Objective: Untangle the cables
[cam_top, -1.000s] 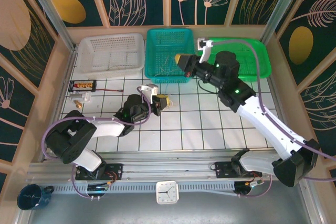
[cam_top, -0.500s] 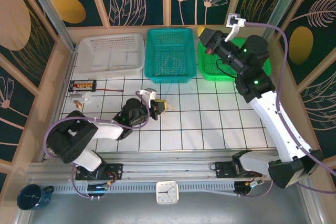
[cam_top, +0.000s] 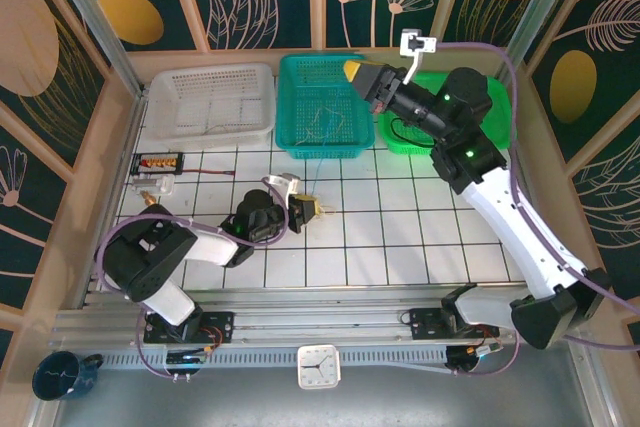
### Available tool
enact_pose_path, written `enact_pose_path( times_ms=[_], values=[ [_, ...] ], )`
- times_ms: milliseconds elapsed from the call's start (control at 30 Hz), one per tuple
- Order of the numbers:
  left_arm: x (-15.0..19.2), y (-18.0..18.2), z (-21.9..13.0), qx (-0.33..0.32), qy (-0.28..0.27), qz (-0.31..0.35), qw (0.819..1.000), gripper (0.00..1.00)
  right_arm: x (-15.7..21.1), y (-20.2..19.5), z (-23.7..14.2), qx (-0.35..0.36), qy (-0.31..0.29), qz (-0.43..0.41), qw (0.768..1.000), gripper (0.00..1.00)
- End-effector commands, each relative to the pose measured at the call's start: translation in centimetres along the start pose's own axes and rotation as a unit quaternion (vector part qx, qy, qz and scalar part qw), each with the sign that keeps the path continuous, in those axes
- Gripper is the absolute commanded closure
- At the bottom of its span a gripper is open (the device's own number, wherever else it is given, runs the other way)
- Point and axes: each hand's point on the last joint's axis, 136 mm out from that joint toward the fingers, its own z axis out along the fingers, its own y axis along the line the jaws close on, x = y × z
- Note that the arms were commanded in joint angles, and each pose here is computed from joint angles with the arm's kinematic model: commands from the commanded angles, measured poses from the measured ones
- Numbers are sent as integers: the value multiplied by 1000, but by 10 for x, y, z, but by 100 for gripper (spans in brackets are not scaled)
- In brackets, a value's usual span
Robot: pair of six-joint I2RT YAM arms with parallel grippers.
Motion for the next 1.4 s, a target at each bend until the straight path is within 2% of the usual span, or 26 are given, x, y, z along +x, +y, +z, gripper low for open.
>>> enact_pose_path(
  times_ms=[0,200,300,667,800,967,1100,1300,1367],
  values=[
    [7,0,7,14,15,-10,1000,80,-23,35,3,-51,-27,-29,998,100],
    [15,2,10,17,24,-19,999,72,-31,49,8,-65,-30,-38,997,100],
    [25,8,12,11,37,-24,999,65,-38,54,8,-67,-38,-46,996,100],
    [39,15,13,4,51,-32,998,64,-77,80,6,-83,-77,-74,991,100],
    [38,14,12,5,50,-34,998,64,-99,67,5,-57,-99,-89,989,100],
    [28,7,9,14,38,-32,999,56,-114,38,3,-13,-118,-95,988,100],
    [12,0,4,16,21,-30,999,43,-123,12,1,23,-132,-99,986,100],
    [-6,-3,-2,3,0,-28,1000,1,-137,-26,-6,79,-155,-112,978,100],
    [-11,-5,-3,2,-3,-28,1000,1,-142,-40,-9,99,-163,-117,975,100]
  ],
)
